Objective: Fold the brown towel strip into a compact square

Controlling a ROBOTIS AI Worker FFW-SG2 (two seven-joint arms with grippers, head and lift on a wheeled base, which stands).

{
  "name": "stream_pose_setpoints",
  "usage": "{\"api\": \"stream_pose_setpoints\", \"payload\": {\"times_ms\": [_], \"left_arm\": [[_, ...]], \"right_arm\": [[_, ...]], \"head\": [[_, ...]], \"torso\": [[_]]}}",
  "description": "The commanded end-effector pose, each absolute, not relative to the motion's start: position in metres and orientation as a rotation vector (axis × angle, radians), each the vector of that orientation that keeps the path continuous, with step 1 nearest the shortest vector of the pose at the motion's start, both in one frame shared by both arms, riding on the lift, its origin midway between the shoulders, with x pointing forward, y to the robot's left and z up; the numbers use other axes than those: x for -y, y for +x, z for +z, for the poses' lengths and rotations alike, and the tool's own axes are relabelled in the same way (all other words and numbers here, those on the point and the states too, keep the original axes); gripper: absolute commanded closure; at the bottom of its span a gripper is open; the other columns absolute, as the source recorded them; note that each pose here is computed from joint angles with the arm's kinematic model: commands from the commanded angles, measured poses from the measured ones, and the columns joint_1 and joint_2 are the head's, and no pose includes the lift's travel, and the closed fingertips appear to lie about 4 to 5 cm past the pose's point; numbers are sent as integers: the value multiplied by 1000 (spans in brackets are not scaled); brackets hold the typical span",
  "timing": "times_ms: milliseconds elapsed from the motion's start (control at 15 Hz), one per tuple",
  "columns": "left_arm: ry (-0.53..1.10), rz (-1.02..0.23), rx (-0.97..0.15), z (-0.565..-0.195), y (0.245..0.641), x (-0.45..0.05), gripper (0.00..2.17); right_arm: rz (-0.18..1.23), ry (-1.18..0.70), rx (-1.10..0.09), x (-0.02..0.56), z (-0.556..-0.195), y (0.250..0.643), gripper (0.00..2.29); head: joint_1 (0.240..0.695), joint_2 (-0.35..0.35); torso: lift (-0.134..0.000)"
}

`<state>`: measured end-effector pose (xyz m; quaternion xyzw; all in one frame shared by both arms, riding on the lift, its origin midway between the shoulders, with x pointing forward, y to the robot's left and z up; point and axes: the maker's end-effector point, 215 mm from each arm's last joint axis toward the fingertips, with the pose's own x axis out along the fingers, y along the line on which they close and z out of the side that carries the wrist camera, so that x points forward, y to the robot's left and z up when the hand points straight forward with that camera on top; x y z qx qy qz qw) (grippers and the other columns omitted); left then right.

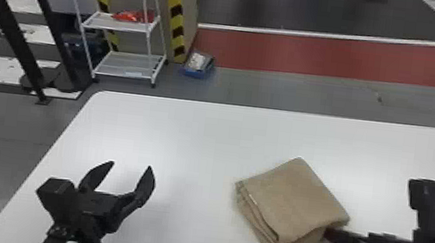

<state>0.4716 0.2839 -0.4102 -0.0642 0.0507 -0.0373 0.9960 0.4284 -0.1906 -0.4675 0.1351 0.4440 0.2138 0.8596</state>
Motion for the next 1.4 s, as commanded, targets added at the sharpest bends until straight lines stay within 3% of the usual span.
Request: {"api": "stream_pose_setpoints", "payload": {"times_ms": [0,200,467,800,933,1133,1200,1267,1333], "left_arm": [[-129,-78,-103,-411,471,-283,49],[-132,-88,-105,-411,471,-279,49],[-126,-104,-108,-412,472,-273,49],[-124,-124,-111,-412,472,-265,49],[-122,-126,-114,-414,471,-265,49],[-120,-126,-115,-415,469,-267,49],[-115,-123,-115,-414,467,-270,49],[-114,-121,-110,-410,465,-271,49],[-113,-116,-105,-407,462,-273,49]], "right_arm": [[433,259,-921,189,-468,460,2155],[435,210,-853,178,-462,508,2155],[451,207,-806,158,-458,536,2155],[474,141,-641,135,-443,579,2155],[475,127,-586,137,-435,590,2155],[420,128,-561,157,-455,556,2125],[369,107,-518,173,-447,542,1909],[339,88,-419,182,-423,523,1497],[317,70,-319,190,-394,503,799]], "head": [[695,116],[695,111],[695,113],[695,131],[695,134],[695,134],[695,133],[695,127],[695,109]], "torso": [[-122],[-122],[-122],[-122],[-122],[-122],[-122],[-122],[-122]]}}
